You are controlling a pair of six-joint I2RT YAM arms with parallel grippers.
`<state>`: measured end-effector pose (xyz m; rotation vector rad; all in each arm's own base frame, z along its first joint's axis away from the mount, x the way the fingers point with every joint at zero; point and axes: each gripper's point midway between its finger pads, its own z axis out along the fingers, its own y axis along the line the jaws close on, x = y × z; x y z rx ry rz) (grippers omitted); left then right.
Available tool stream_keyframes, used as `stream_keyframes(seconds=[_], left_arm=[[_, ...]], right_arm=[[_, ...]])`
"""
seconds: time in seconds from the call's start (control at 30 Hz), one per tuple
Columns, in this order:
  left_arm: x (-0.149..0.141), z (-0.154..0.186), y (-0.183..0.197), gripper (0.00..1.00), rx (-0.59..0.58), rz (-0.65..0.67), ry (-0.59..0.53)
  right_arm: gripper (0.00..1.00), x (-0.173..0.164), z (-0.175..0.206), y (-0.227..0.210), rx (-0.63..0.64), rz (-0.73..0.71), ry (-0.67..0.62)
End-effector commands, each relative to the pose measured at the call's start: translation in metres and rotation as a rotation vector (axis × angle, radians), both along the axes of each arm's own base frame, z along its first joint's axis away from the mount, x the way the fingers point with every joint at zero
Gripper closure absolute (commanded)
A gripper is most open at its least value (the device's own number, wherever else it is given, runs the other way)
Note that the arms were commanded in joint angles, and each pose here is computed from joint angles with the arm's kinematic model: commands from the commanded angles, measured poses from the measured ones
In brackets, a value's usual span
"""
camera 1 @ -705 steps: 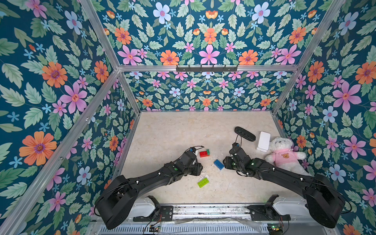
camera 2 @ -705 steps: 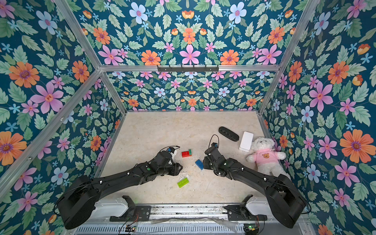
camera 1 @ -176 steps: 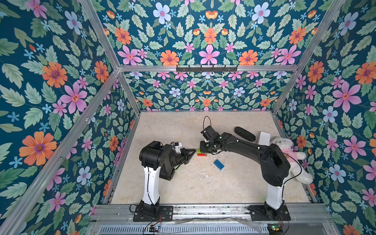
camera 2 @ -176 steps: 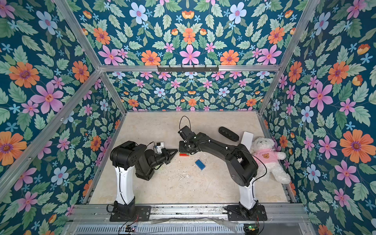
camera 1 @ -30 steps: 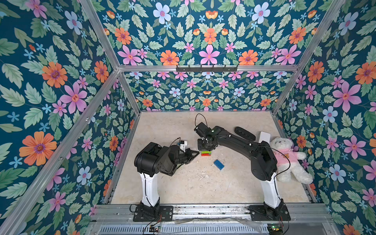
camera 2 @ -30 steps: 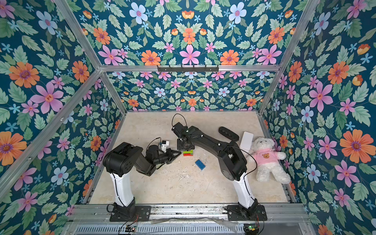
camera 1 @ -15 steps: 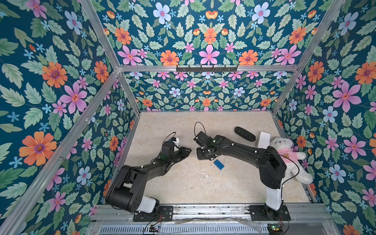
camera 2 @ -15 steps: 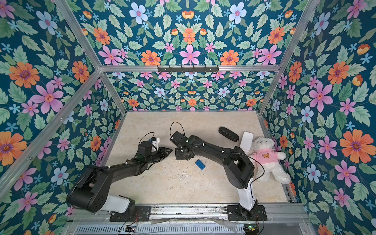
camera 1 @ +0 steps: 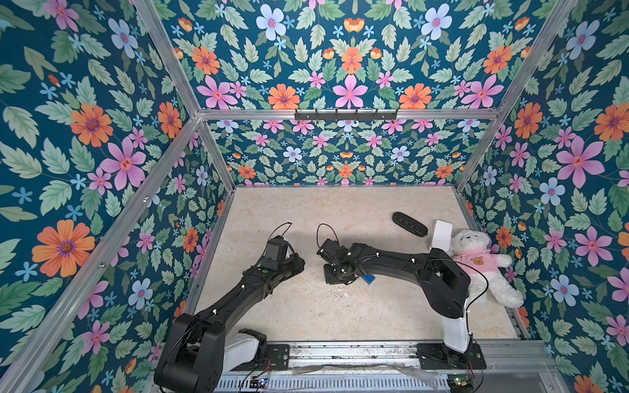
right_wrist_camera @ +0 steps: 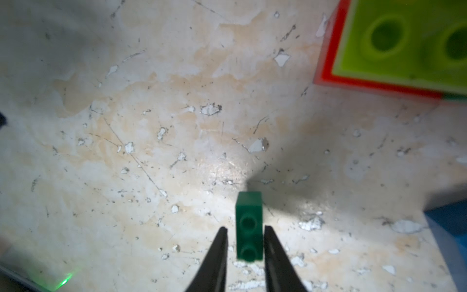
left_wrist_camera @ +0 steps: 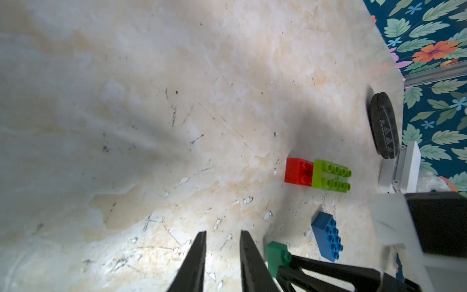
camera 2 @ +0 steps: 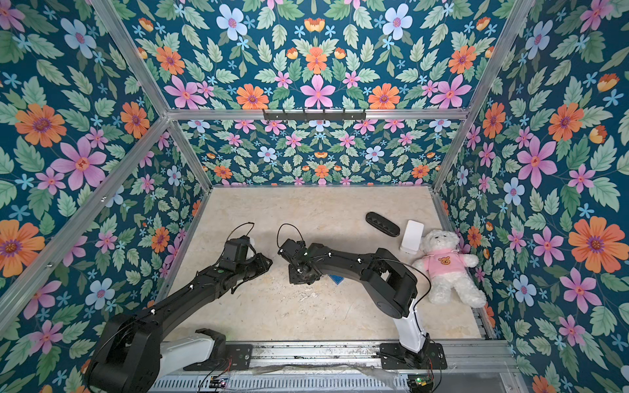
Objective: Assemble the number 5 with lego
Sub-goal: Place the lego brick at the center of the board, then pick up the lego brick from the center of the board.
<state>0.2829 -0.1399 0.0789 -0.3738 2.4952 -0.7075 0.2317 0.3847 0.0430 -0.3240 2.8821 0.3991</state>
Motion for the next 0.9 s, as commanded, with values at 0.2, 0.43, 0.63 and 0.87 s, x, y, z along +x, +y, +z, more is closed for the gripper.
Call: stream_keyframes(seconds=[0.2, 0.43, 0.63, 0.87], left_arm=[[-0.006, 0.009, -0.002, 0.73, 0.020, -0.043, 0.024], [-0.024, 0.015, -0.046, 0.60, 0.023, -0.119, 0.064], [-0.037, -0.008, -0.081, 0.65, 0.066, -0.119, 0.163], [-0.040, -0.015, -0.114, 0.63, 0.088, -0.148, 0.180]], right_arm=[[0.63, 0.003, 0.025, -0.003, 0.052, 0.000, -0.038], [0.64, 0.021, 0.053, -0.057, 0.111, -0.114, -0.142], [0.66, 0.040, 0.068, -0.098, 0.224, -0.207, -0.216], [0.68, 0.066, 0.074, -0.125, 0.404, -0.271, -0.252]])
